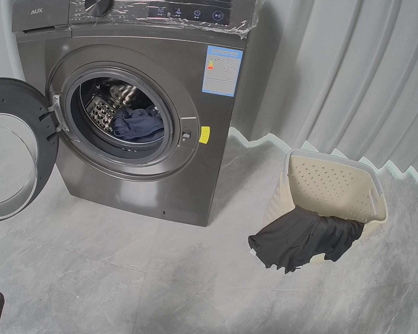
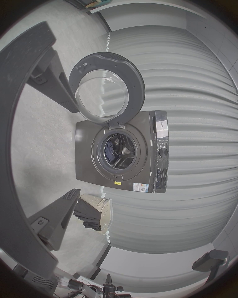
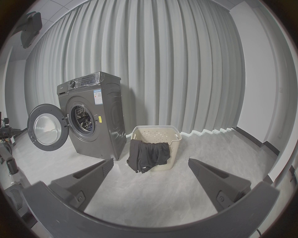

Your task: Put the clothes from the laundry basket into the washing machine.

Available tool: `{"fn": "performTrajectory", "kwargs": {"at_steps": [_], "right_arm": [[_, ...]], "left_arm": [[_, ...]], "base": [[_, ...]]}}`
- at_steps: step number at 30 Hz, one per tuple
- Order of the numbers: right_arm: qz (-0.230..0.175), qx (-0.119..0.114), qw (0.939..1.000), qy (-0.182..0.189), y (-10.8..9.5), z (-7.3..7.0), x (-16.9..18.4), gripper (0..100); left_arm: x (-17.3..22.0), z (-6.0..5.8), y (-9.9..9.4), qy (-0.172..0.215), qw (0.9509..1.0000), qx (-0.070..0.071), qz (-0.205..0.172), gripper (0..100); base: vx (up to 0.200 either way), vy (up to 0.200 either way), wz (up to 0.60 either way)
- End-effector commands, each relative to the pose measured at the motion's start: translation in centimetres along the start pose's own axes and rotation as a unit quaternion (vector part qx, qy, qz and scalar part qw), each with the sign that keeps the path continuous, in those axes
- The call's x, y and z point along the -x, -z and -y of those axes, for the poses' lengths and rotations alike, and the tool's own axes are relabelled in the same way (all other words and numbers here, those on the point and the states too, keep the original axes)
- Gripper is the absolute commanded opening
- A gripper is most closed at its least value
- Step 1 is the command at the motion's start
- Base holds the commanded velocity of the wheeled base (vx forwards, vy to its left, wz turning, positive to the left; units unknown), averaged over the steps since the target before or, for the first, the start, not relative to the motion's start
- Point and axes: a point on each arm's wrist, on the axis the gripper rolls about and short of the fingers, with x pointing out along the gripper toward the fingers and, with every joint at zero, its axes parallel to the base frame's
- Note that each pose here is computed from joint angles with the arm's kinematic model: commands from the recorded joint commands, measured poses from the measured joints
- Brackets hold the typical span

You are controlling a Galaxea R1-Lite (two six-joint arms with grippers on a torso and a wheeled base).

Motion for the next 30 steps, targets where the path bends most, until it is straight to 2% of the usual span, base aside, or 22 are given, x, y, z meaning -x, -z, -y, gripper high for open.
{"fn": "performTrajectory", "kwargs": {"at_steps": [1, 12, 21, 25, 30], "right_arm": [[-0.003, 0.0, 1.0, 0.0, 0.29, 0.0, -0.04, 100], [-0.003, -0.001, 1.0, 0.0, 0.29, 0.0, -0.04, 100], [-0.003, -0.001, 1.0, 0.0, 0.29, 0.0, -0.04, 100], [-0.003, -0.001, 1.0, 0.0, 0.29, 0.0, -0.04, 100], [0.001, 0.0, 1.0, 0.0, 0.26, 0.0, -0.07, 100]], "left_arm": [[-0.01, 0.0, 0.49, -0.001, 1.0, 0.0, -0.001, 100], [-0.01, -0.01, 0.49, -0.002, 1.0, -0.001, -0.001, 100], [-0.01, -0.01, 0.49, -0.002, 1.0, -0.001, -0.001, 100], [-0.01, -0.01, 0.49, -0.002, 1.0, 0.0, -0.001, 100], [-0.01, -0.01, 0.49, -0.001, 1.0, 0.0, -0.001, 100]], "base": [[0.0, -0.2, 0.0], [0.0, -0.2, 0.0], [0.0, 0.0, 0.0], [0.2, 0.0, 0.0], [0.0, 0.0, 0.0]]}}
